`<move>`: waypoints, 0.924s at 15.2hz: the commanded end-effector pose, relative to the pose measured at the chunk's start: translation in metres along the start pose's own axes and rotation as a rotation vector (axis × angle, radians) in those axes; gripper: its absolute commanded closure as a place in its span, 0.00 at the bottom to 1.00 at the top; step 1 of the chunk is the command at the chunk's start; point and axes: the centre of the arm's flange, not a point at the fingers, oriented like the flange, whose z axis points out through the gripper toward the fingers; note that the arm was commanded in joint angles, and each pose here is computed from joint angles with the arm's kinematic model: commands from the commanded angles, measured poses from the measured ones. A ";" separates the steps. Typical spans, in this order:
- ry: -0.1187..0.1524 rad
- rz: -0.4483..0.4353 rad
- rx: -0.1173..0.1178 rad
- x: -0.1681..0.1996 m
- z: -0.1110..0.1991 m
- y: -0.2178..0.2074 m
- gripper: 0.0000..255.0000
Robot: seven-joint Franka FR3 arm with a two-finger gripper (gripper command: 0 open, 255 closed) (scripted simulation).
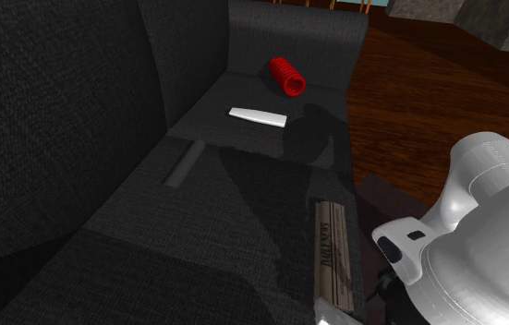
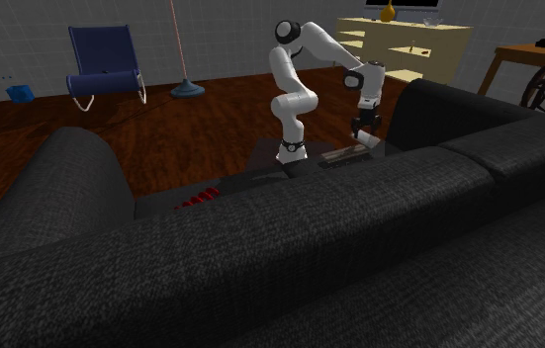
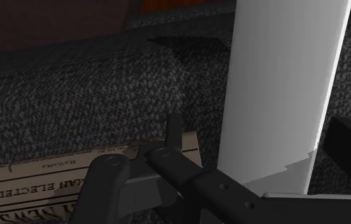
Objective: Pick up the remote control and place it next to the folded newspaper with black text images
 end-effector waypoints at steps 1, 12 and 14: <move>-0.001 0.000 -0.001 0.000 0.000 0.000 0.00; 0.000 0.000 0.000 0.000 -0.049 0.000 0.00; 0.000 0.000 0.000 0.000 -0.049 0.000 0.00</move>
